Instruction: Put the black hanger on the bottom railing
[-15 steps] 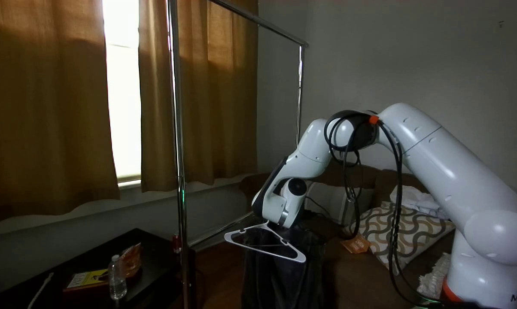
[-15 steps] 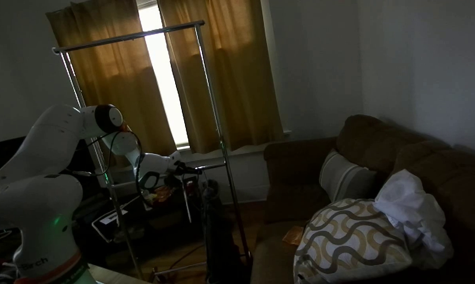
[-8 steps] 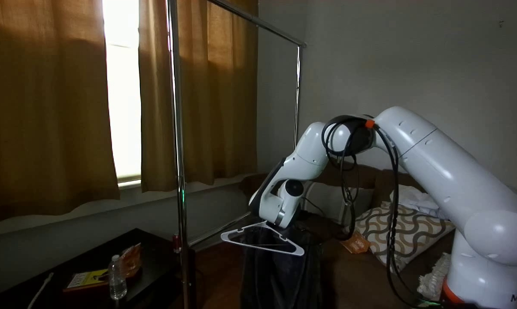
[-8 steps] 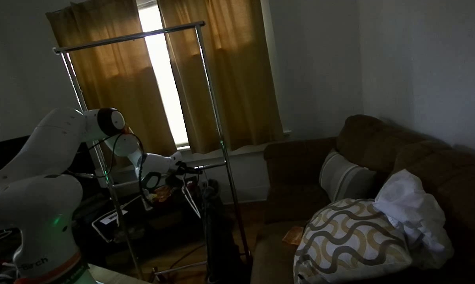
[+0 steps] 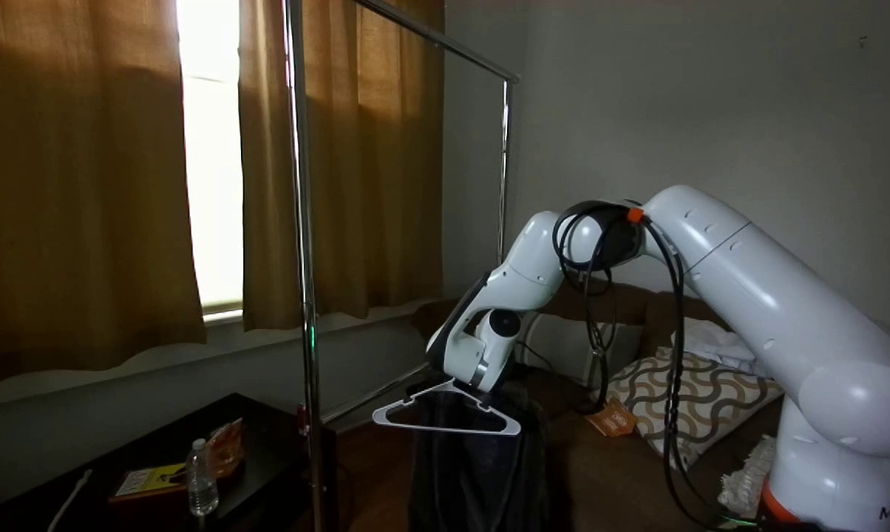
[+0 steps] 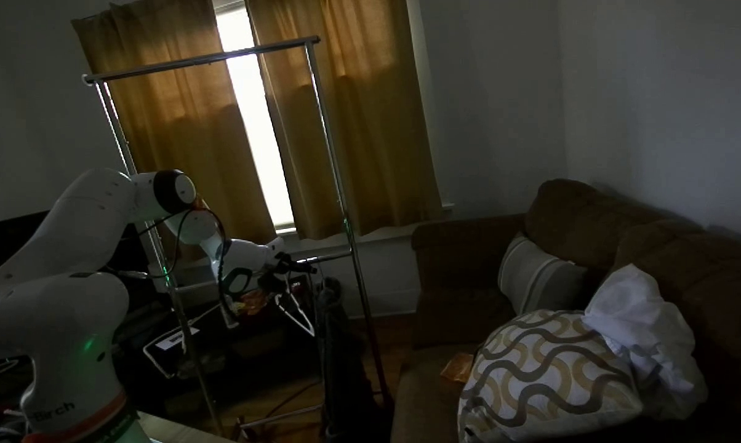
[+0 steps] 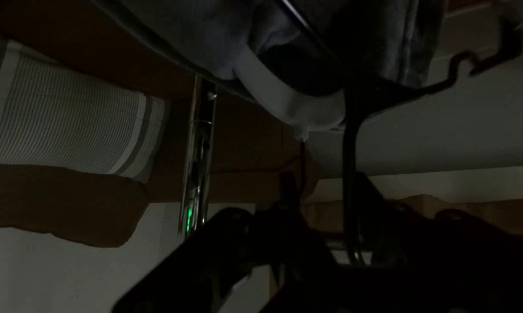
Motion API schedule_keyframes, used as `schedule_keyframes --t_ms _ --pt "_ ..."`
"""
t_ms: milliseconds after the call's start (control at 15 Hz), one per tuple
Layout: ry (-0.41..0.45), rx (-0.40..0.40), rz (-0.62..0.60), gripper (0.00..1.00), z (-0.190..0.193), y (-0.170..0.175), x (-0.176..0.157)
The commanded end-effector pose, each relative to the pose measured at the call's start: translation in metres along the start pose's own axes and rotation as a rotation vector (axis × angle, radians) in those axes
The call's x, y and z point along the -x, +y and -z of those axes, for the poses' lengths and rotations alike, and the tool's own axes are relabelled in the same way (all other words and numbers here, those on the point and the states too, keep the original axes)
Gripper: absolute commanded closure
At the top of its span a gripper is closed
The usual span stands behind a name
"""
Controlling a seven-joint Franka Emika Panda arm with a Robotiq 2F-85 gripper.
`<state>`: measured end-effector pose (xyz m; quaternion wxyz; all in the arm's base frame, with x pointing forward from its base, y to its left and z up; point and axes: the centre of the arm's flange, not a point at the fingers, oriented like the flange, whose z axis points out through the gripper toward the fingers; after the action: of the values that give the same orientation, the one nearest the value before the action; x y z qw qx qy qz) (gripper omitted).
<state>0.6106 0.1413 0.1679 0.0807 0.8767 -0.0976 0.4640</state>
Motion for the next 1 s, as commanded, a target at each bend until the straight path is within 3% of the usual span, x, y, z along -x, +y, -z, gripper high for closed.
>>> schedule_keyframes --t_ms 0,267,400,667,933 --pt "-0.045 -0.022 0.023 0.30 0.012 0.007 0.000" --pt "-0.064 -0.035 0.076 0.00 0.024 0.014 -0.002" --pt "-0.069 -0.040 0.151 0.00 0.031 0.016 -0.001" --pt "-0.110 -0.137 0.252 0.00 0.048 0.023 0.000" --pt "-0.156 -0.185 0.334 0.00 0.065 0.034 -0.001"
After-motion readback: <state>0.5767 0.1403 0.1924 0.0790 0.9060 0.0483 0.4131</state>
